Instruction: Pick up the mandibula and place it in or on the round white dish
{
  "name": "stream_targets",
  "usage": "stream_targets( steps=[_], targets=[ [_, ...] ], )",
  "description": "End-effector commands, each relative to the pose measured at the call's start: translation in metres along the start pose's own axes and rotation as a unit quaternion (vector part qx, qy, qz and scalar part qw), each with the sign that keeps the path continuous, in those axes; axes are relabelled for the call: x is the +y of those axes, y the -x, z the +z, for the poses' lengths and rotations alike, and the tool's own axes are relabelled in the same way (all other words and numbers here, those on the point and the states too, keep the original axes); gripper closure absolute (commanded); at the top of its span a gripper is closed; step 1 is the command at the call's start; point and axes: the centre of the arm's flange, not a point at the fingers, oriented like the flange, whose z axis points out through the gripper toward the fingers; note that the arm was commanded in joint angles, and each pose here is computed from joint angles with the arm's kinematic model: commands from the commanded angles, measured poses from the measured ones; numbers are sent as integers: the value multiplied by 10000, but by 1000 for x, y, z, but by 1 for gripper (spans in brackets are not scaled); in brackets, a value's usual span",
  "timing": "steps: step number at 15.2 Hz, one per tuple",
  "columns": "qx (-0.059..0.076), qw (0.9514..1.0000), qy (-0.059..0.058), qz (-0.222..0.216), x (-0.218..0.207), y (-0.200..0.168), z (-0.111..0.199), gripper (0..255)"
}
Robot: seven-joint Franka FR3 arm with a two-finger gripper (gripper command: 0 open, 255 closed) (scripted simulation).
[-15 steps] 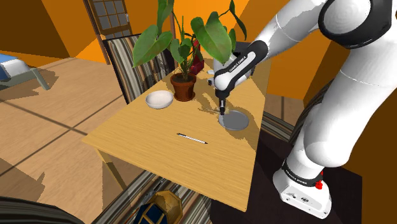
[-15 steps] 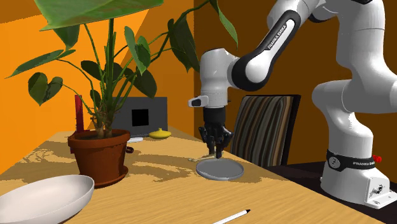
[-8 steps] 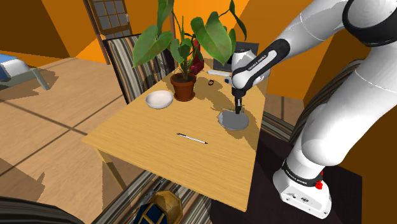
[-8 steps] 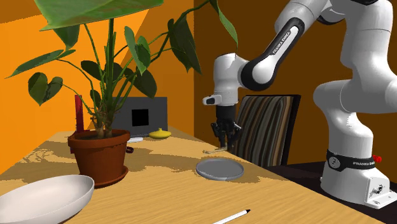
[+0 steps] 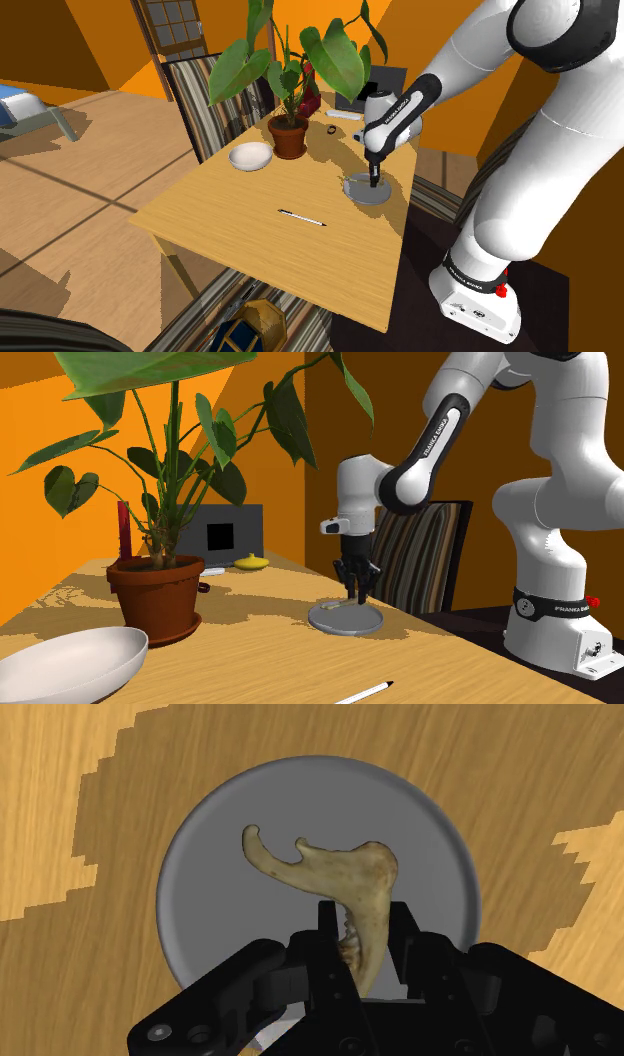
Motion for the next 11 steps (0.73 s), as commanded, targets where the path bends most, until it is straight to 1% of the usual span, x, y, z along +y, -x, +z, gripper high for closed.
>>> stream_targets(
  steps=[1, 6, 11],
  targets=[
    [2, 10000, 3, 1, 1, -1, 11, 255],
    [2, 10000, 3, 1, 0, -3, 38, 255],
    [2, 10000, 4, 1, 0, -3, 38, 255]
  ],
)
